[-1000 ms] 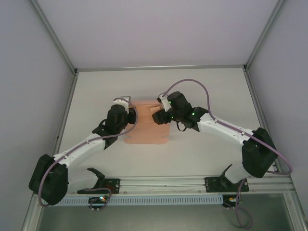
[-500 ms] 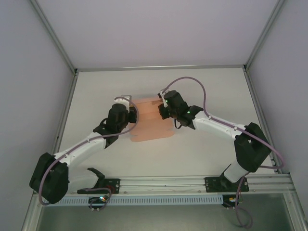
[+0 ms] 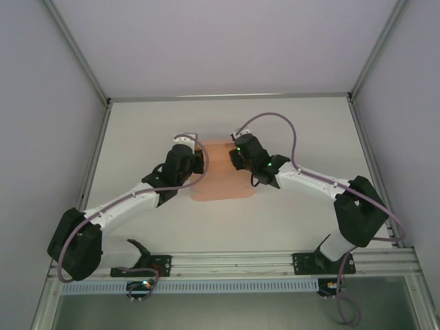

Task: Assemble paper box

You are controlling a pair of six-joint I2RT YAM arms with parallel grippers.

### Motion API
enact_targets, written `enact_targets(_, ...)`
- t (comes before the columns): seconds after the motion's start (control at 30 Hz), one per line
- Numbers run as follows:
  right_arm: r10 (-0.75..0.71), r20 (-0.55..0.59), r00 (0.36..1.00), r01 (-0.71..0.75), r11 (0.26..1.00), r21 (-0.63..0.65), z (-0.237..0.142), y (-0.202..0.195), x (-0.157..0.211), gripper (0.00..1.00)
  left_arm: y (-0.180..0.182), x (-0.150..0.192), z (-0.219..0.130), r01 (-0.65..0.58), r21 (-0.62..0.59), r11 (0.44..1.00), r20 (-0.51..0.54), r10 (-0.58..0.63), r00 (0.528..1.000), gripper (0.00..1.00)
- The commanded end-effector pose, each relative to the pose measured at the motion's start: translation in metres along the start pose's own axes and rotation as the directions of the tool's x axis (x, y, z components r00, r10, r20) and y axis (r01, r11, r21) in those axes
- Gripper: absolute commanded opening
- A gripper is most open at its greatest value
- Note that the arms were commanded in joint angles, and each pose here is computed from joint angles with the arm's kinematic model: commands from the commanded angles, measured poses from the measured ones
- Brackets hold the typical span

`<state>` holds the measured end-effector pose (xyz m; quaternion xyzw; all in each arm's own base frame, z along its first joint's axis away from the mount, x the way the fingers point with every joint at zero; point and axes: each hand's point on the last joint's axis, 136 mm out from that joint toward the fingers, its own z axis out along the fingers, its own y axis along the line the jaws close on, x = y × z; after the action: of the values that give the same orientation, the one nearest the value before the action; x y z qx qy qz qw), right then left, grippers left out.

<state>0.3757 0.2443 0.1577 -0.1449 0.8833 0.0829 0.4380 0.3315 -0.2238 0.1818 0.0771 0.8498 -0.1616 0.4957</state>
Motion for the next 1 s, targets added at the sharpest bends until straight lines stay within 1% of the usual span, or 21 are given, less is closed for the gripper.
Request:
enact_targets(0.0, -0.038, 0.026, 0.999, 0.044, 0.961, -0.274, -0.026, 0.026, 0.0, 0.55, -0.007, -0.017, -0.005, 0.035, 0.02, 0.999, 0.016, -0.036, 0.999, 0.0)
enact_targets(0.03, -0.034, 0.033, 0.999, 0.043, 0.947, -0.319, -0.035, 0.027, 0.003, 0.62, -0.004, -0.016, -0.004, 0.042, 0.02, 0.999, 0.011, -0.042, 0.999, 0.0)
enact_targets(0.07, -0.014, 0.062, 0.998, 0.034, 0.939, -0.342, -0.046, 0.026, 0.0, 0.65, -0.002, -0.017, -0.005, 0.048, 0.022, 0.999, 0.013, -0.048, 0.999, 0.0)
enact_targets(0.1, -0.006, 0.1, 0.995, 0.045, 0.917, -0.395, -0.06, 0.029, -0.003, 0.68, -0.001, -0.016, -0.004, 0.051, 0.029, 0.998, 0.009, -0.052, 0.999, 0.0)
enact_targets(0.2, 0.04, 0.201, 0.979, 0.066, 0.867, -0.494, -0.095, 0.028, -0.012, 0.82, 0.002, -0.012, -0.002, 0.06, 0.027, 0.998, -0.009, -0.059, 0.998, 0.0)
enact_targets(0.23, 0.053, 0.227, 0.973, 0.07, 0.861, -0.504, -0.104, 0.026, -0.015, 0.87, 0.003, -0.012, -0.001, 0.062, 0.024, 0.998, -0.012, -0.062, 0.998, 0.0)
enact_targets(0.27, 0.071, 0.247, 0.966, 0.06, 0.872, -0.486, -0.11, 0.019, -0.019, 0.91, 0.003, -0.01, 0.0, 0.065, 0.026, 0.998, -0.018, -0.065, 0.998, 0.0)
enact_targets(0.3, 0.087, 0.254, 0.963, 0.038, 0.891, -0.453, -0.113, 0.01, -0.021, 0.92, 0.002, -0.01, 0.0, 0.069, 0.031, 0.997, -0.021, -0.068, 0.997, 0.0)
enact_targets(0.47, 0.067, 0.205, 0.976, 0.011, 0.935, -0.355, -0.11, -0.008, -0.019, 0.92, -0.005, -0.013, -0.002, 0.072, 0.076, 0.994, -0.007, -0.072, 0.997, 0.0)
enact_targets(0.5, 0.086, 0.201, 0.976, -0.017, 0.946, -0.323, -0.106, -0.017, -0.019, 0.89, -0.006, -0.014, -0.003, 0.072, 0.083, 0.994, -0.004, -0.072, 0.997, 0.0)
enact_targets(0.53, 0.098, 0.204, 0.974, -0.029, 0.948, -0.316, -0.106, -0.022, -0.02, 0.87, -0.006, -0.014, -0.004, 0.071, 0.085, 0.994, -0.001, -0.071, 0.997, 0.0)
enact_targets(0.6, 0.158, 0.202, 0.967, -0.094, 0.951, -0.293, -0.104, -0.042, -0.02, 0.86, -0.006, -0.015, -0.006, 0.065, 0.087, 0.994, 0.005, -0.066, 0.998, 0.0)
enact_targets(0.63, 0.191, 0.197, 0.962, -0.126, 0.945, -0.302, -0.104, -0.05, -0.019, 0.85, -0.005, -0.013, -0.006, 0.064, 0.086, 0.994, 0.004, -0.065, 0.998, 0.0)
enact_targets(0.7, 0.246, 0.197, 0.949, -0.164, 0.919, -0.358, -0.106, -0.056, -0.018, 0.84, -0.005, -0.013, -0.007, 0.062, 0.09, 0.994, 0.008, -0.063, 0.998, 0.0)
enact_targets(0.77, 0.218, 0.182, 0.959, -0.111, 0.878, -0.466, -0.11, -0.042, -0.015, 0.84, -0.006, -0.013, -0.008, 0.063, 0.097, 0.993, 0.009, -0.064, 0.998, 0.0)
enact_targets(0.87, 0.17, 0.14, 0.975, -0.061, 0.82, -0.568, -0.107, -0.022, -0.01, 0.83, -0.01, -0.012, -0.008, 0.057, 0.117, 0.992, 0.007, -0.058, 0.998, 0.0)
enact_targets(0.97, 0.16, 0.108, 0.981, -0.056, 0.77, -0.635, -0.099, -0.011, -0.013, 0.78, -0.011, -0.013, -0.008, 0.053, 0.124, 0.991, 0.007, -0.054, 0.998, 0.0)
